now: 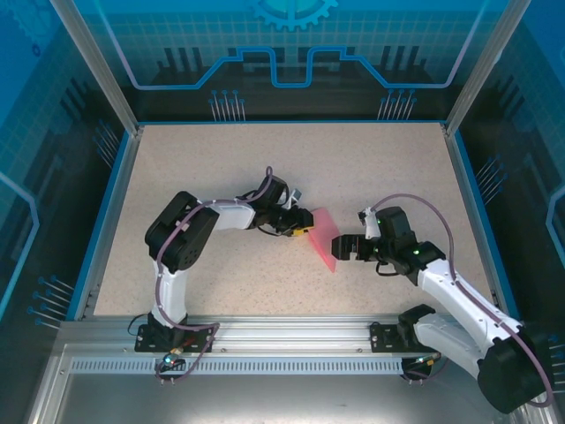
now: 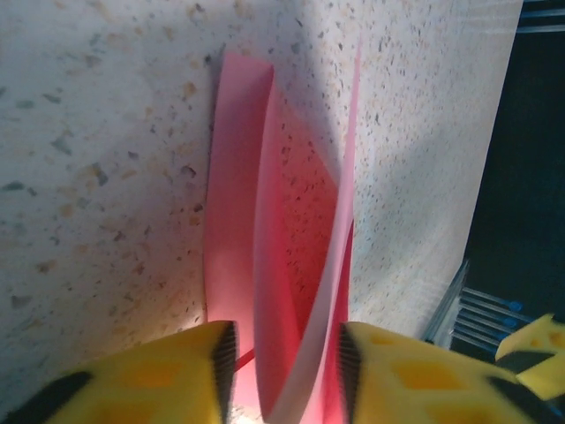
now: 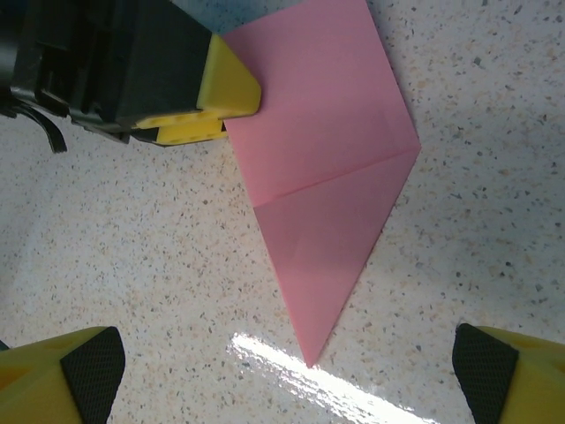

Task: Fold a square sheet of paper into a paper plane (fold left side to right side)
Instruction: Pick up the paper from the center of the table, then place the paper at the center of the table.

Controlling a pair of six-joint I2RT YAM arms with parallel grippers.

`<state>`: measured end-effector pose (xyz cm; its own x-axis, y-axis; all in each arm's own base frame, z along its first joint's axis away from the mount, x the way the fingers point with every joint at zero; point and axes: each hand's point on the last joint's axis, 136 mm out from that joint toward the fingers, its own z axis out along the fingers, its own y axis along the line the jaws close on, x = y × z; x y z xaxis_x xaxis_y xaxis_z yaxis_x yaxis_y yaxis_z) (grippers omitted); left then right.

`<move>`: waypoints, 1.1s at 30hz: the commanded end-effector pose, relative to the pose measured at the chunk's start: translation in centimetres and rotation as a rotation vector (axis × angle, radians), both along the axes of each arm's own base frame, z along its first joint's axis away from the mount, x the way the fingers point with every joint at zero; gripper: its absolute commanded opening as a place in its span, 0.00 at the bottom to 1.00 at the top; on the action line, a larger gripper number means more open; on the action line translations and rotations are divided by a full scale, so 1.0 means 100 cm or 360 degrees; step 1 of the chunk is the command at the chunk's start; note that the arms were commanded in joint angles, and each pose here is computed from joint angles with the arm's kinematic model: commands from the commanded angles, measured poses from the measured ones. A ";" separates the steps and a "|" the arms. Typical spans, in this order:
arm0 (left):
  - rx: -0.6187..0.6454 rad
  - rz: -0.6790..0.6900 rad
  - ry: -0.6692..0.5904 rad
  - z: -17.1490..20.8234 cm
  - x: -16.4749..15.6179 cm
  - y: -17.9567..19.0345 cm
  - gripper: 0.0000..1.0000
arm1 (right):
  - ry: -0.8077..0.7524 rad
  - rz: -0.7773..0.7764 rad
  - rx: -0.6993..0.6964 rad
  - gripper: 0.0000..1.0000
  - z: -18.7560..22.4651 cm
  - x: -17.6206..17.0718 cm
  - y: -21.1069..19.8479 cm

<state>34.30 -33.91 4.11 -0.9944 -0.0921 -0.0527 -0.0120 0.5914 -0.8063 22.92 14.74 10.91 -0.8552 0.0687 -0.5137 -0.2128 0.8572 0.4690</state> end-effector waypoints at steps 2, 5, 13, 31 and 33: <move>-0.0071 -0.0081 -0.0130 0.019 0.001 -0.007 0.22 | -0.0179 0.0005 -0.0030 0.99 0.004 0.020 -0.002; -0.0081 -0.0118 -0.0212 0.030 -0.005 -0.001 0.14 | -0.0278 0.0052 -0.0058 0.99 0.003 0.031 0.001; -0.0200 -0.0303 -0.0431 0.067 -0.036 0.015 0.06 | -0.0265 0.0268 0.0336 0.98 0.019 0.060 0.014; -0.0389 -0.0554 -0.0562 0.090 -0.071 0.019 0.02 | -0.0081 0.0755 0.0888 0.71 0.004 0.075 0.052; -0.0388 -0.0557 -0.0552 0.089 -0.071 0.019 0.02 | -0.0060 0.0783 0.0909 0.65 0.003 0.073 0.054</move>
